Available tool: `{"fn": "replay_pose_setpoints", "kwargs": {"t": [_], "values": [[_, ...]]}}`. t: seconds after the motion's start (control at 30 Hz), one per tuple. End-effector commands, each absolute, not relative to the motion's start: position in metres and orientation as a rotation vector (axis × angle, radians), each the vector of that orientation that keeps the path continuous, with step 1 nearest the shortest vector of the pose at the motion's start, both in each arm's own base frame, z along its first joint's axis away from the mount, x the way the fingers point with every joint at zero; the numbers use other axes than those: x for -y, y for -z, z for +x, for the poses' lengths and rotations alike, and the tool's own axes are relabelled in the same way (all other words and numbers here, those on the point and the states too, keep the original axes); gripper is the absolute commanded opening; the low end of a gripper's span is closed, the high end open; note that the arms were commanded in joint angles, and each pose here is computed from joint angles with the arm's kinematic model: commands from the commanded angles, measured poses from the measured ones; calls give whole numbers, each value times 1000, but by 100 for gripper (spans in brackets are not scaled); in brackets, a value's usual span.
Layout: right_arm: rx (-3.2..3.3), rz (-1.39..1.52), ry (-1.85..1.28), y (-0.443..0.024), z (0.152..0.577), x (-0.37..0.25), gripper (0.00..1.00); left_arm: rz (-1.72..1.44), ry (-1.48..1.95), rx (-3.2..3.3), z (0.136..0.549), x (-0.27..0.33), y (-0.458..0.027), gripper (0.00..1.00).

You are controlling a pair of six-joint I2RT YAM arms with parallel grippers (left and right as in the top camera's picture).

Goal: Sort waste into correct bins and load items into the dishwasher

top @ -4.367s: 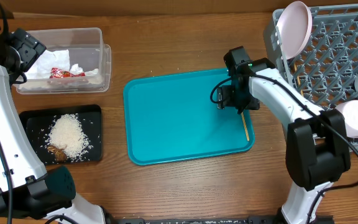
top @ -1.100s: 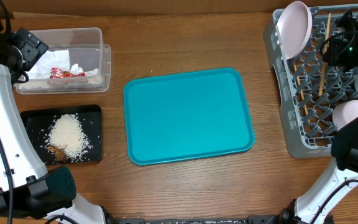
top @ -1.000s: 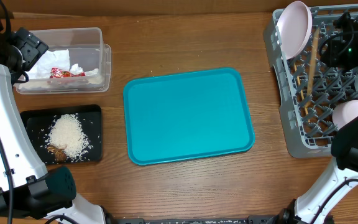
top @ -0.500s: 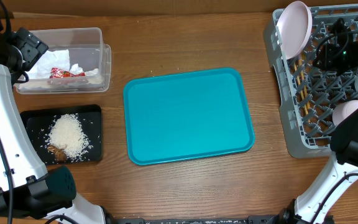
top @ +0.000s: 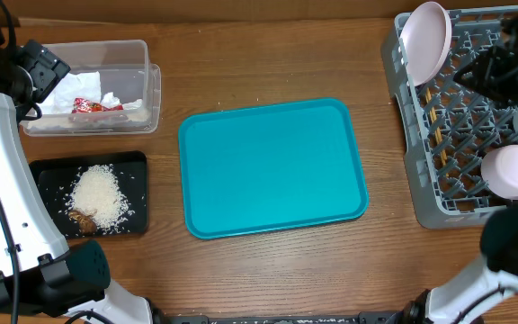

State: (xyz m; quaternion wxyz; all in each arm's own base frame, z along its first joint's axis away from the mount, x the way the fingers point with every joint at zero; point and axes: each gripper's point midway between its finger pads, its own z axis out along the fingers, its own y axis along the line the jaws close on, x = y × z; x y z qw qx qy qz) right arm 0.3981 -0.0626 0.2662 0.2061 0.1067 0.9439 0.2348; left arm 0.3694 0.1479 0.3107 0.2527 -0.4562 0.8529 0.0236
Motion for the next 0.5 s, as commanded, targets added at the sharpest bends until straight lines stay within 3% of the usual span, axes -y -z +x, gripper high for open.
{"fn": "replay_pose_setpoints", "kwargs": {"t": [0.0, 0.27, 0.47], "values": [[-2577, 310, -681, -305, 369, 47, 28, -1217, -86, -2338, 372, -148, -308, 100], [-2568, 293, -659, -335, 304, 21, 27, -1217, -86, -2338, 372, -148, -308, 100], [-2565, 291, -660, -325, 242, -5, 32, -1217, -86, -2338, 372, -148, -308, 100]]}}
